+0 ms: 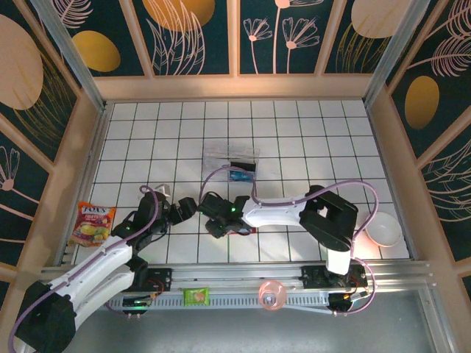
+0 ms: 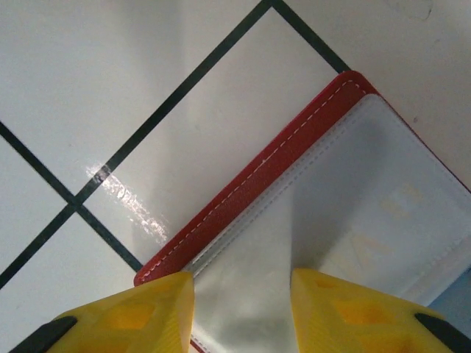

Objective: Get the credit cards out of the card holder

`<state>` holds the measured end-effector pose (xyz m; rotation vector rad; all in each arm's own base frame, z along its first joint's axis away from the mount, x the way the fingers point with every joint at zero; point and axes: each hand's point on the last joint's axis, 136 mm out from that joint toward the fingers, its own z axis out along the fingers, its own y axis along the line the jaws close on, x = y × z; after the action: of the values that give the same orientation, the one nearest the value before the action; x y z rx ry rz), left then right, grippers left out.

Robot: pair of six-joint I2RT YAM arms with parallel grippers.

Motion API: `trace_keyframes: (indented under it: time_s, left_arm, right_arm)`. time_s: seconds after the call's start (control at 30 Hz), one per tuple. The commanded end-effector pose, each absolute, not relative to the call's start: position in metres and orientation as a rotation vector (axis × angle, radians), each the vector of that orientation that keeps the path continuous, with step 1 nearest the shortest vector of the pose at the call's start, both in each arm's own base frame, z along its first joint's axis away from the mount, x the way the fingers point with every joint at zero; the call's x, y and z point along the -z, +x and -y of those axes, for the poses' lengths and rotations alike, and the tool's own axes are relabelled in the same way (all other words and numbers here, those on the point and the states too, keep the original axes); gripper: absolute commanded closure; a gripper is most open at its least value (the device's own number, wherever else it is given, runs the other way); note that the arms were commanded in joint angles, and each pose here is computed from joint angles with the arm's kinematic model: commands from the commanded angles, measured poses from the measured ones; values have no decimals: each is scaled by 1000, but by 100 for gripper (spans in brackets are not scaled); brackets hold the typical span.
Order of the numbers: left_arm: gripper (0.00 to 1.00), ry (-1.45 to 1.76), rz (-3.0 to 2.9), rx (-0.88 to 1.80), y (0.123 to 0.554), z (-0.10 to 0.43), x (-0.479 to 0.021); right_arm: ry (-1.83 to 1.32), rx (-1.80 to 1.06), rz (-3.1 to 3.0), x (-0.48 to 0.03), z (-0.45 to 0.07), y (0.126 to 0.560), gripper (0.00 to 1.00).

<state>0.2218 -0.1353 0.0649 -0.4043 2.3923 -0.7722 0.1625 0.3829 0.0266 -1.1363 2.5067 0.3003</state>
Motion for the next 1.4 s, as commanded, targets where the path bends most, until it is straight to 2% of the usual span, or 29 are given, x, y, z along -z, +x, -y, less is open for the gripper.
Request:
trace_keyframes:
  time_s: [0.0,0.2,0.37,0.7,0.8,1.07,1.2,1.23,1.3,1.37]
  left_arm:
    - [11,-420,-2404,780,220,135,-60]
    - [13,-397,-2414,800,220,139,-59]
    - [21,-348,-2416,852,220,148,-63]
    - [64,-272,-2427,1006,218,173,-66]
    - [72,-246,-2445,1043,214,183,-64]
    - [82,-114,-2519,1036,211,216,-56]
    - [83,-75,-2525,1059,214,229,-57]
    - [82,-62,-2528,1066,214,233,-57]
    - [81,-37,-2541,1075,214,240,-57]
    - [80,-16,-2558,1081,214,245,-55]
  right_arm:
    - [-1178,-157,-2527,-12,-370,161,64]
    - [-1148,-180,-2514,-14,-371,162,88]
    - [-1098,-278,-2488,-26,-379,169,100]
    - [-959,-575,-2392,-62,-388,181,100]
    - [-919,-620,-2386,-67,-385,183,100]
    - [-878,-648,-2379,-70,-378,182,100]
    - [-856,-669,-2369,-73,-375,181,100]
    - [-849,-675,-2367,-75,-374,180,98]
    - [-819,-673,-2353,-81,-368,181,81]
    - [-779,-653,-2331,-89,-360,185,71]
